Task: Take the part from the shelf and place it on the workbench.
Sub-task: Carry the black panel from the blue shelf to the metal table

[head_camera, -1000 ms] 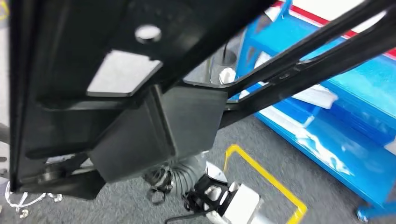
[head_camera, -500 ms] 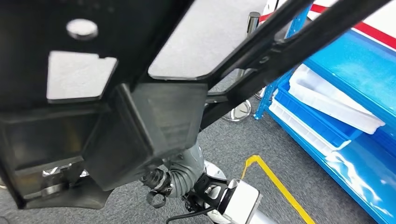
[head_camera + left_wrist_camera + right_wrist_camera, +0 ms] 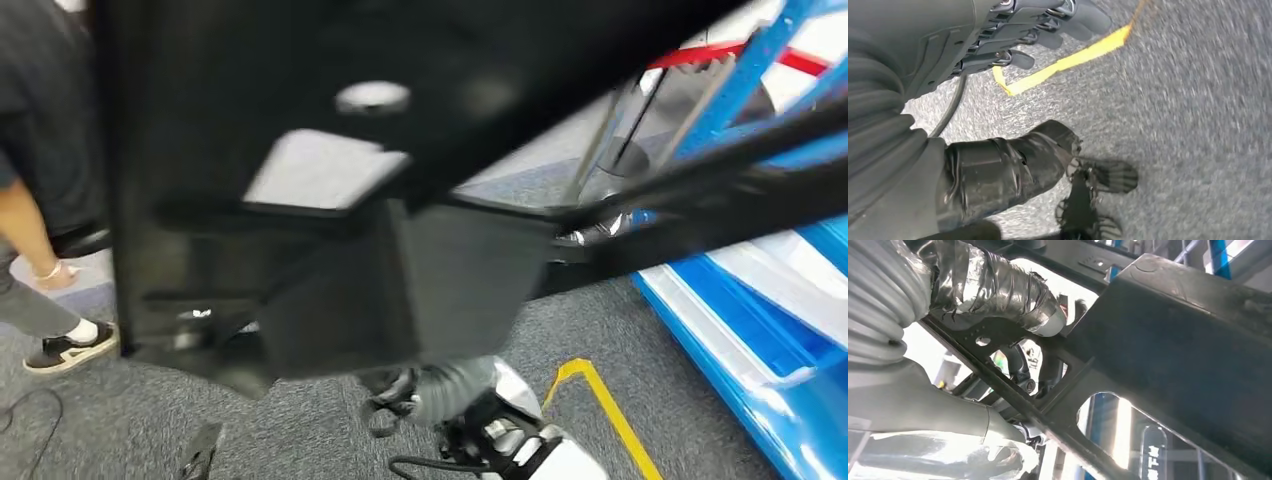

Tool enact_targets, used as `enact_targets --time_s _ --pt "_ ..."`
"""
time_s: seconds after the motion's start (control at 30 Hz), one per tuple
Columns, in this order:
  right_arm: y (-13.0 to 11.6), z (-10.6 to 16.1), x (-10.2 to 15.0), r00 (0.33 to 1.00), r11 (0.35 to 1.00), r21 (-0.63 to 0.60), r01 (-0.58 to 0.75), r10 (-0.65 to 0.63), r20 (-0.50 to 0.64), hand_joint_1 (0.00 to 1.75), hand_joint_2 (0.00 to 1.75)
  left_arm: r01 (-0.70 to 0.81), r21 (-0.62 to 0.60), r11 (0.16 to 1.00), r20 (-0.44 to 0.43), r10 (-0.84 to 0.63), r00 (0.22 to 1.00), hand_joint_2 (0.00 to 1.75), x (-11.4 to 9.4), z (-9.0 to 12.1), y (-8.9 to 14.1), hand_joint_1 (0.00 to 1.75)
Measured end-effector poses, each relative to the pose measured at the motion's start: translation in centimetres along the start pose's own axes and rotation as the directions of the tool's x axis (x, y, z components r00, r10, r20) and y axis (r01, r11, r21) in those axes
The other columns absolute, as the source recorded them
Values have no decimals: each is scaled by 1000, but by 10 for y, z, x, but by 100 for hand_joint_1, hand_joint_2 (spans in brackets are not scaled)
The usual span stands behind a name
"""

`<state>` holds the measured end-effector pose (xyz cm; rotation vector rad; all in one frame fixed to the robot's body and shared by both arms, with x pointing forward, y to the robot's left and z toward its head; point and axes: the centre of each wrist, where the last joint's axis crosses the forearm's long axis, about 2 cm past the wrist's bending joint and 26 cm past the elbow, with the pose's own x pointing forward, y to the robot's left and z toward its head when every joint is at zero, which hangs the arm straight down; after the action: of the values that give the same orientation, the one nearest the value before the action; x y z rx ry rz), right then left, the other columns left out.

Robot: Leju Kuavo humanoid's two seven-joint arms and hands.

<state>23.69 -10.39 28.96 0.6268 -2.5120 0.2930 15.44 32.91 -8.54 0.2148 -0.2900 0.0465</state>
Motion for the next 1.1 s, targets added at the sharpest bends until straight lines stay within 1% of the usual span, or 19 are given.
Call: enact_targets --time_s 0.1,0.13,0.23,0.3,0.37,0.53,0.6,0.67,0.73,0.8,0.9,1.1 --pt "-7 8 8 999 999 -9 -47 46 -12 175 175 37 -45 998 66 -34 997 175 10 4 -19 0" --pt "-8 10 10 998 998 -11 -65 65 -21 175 175 48 -66 997 73 -43 996 175 14 5 -25 0" --pt "-10 12 17 994 994 -19 -107 106 -23 175 175 75 -128 989 50 -69 996 175 25 8 -38 0" --pt "-11 12 20 993 993 -27 -114 113 -14 175 175 88 -151 985 54 -80 995 175 35 11 -43 0" --pt "-11 11 22 994 994 -33 -109 109 -7 175 175 99 -159 982 67 -89 994 175 43 12 -46 0" --pt "-12 10 25 997 996 -51 -79 81 21 175 175 128 -161 979 70 -118 991 175 49 14 -50 0" --pt "-13 10 25 995 993 -70 -93 95 31 175 175 159 -164 974 79 -148 986 175 56 16 -54 0" --pt "-13 11 25 991 987 -95 -128 131 30 175 175 219 -168 961 83 -208 975 175 64 18 -59 0" --pt "-13 12 26 984 977 -123 -174 178 19 175 175 293 -169 941 80 -283 956 175 73 22 -66 0" --pt "-14 13 28 979 968 -148 -202 205 7 175 175 349 -165 923 86 -339 937 175 88 28 -76 0" --pt "-14 13 30 980 968 -159 -195 198 -1 175 175 366 -155 918 106 -353 930 175 106 36 -89 0" --pt "-15 16 31 986 975 -150 -164 164 -12 175 175 327 -164 931 124 -310 943 175 107 40 -99 0"
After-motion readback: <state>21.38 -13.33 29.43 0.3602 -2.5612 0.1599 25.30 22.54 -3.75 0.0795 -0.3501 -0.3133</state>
